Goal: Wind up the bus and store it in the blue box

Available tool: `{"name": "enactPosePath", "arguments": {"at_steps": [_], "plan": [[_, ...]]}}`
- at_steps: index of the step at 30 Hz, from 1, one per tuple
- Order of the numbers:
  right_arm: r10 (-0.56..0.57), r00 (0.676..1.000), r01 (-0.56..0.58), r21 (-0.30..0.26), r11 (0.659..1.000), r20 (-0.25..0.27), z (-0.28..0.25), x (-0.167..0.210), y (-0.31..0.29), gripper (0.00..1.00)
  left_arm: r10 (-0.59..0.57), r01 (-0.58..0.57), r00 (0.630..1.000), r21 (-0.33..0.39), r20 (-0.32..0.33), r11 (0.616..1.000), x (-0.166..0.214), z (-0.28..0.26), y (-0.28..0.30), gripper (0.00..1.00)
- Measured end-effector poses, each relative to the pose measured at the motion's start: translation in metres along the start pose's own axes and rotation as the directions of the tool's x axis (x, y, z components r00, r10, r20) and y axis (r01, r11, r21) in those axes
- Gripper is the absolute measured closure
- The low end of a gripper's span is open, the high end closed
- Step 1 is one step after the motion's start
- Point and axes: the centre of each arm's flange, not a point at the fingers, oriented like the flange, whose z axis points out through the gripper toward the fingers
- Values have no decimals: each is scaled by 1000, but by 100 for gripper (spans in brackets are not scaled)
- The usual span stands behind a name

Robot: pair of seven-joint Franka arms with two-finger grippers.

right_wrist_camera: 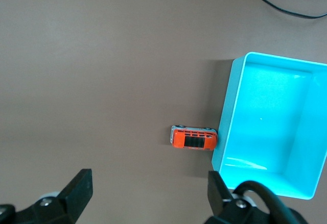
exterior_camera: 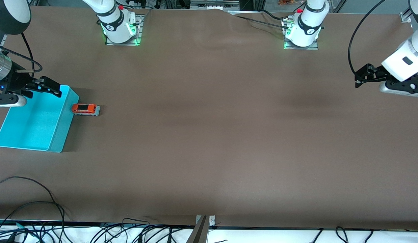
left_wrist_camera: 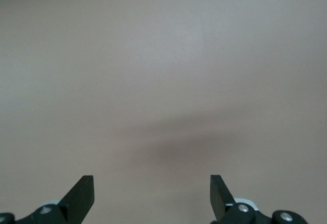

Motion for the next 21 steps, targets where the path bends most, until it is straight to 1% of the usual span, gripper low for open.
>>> {"name": "enactPosePath", "arguments": {"at_steps": [4,12,21], "plan": [[0,1000,0,0,1000,0,0,0,0,0,-7,7,1000,3,-7,1000,-2,-2,4,0],[0,1000,0,0,1000,4,2,1,0,0,-49,49,999,-3,7,999,-8,2,-17,0],[-9,1000,9,-1,1000,9,5,2,-7,0,-43,43,999,1,-7,999,-12,-7,-12,0]]}}
